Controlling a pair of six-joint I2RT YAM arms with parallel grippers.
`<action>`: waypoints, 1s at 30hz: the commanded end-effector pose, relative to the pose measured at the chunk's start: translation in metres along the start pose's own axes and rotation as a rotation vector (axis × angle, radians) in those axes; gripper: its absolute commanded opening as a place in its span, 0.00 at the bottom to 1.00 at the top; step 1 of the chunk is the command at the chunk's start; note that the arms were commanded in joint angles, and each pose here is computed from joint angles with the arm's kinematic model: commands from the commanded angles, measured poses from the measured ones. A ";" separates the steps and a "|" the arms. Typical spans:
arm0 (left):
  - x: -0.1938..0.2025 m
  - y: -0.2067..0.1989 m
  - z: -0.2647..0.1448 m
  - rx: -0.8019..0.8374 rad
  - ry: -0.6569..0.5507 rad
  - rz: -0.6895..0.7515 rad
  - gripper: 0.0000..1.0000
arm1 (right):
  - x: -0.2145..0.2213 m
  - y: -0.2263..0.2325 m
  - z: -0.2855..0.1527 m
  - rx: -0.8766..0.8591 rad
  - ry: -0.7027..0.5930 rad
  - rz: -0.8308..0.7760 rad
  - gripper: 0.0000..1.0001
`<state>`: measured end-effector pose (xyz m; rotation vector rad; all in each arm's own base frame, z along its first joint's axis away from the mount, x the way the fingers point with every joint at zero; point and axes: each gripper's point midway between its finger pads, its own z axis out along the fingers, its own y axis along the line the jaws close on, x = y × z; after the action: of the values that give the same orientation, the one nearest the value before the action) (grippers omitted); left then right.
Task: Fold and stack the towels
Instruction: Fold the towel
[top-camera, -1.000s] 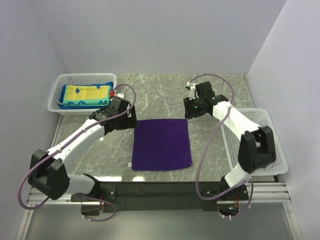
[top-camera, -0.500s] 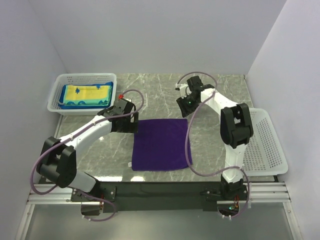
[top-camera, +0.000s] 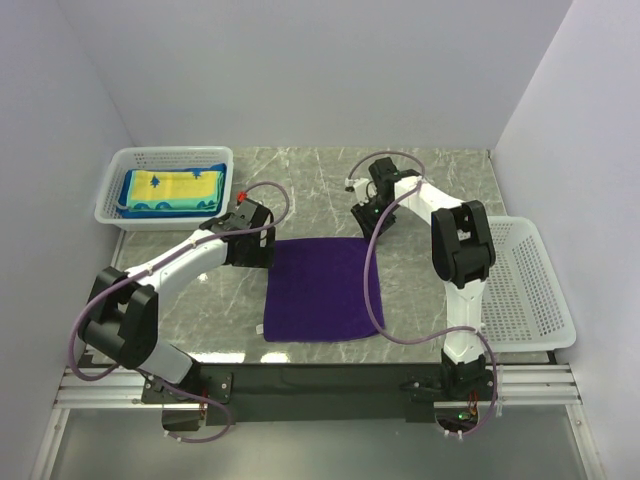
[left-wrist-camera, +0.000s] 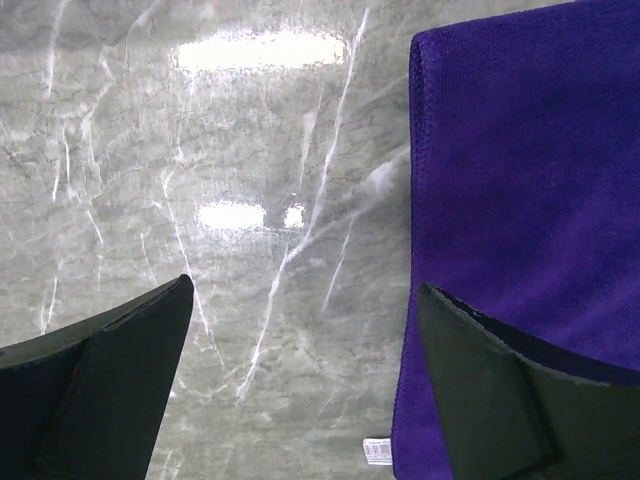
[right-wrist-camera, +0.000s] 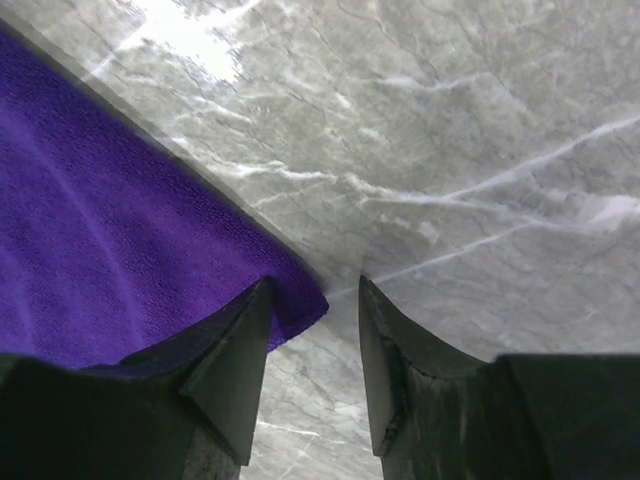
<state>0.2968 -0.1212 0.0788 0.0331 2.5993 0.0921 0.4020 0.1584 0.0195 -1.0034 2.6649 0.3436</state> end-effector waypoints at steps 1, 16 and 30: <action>-0.006 0.002 -0.001 -0.010 -0.026 0.006 0.99 | -0.007 0.006 -0.001 -0.022 -0.005 -0.034 0.46; -0.066 -0.038 -0.003 0.134 -0.120 0.085 0.92 | 0.008 0.008 0.004 -0.006 0.060 -0.052 0.01; -0.095 -0.065 0.060 0.271 -0.020 0.242 0.60 | 0.011 0.004 0.000 0.043 0.061 -0.045 0.00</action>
<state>0.3963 -0.1759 0.0586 0.3479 2.5971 -0.1001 0.3945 0.1626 0.0175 -1.0716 2.6671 0.3263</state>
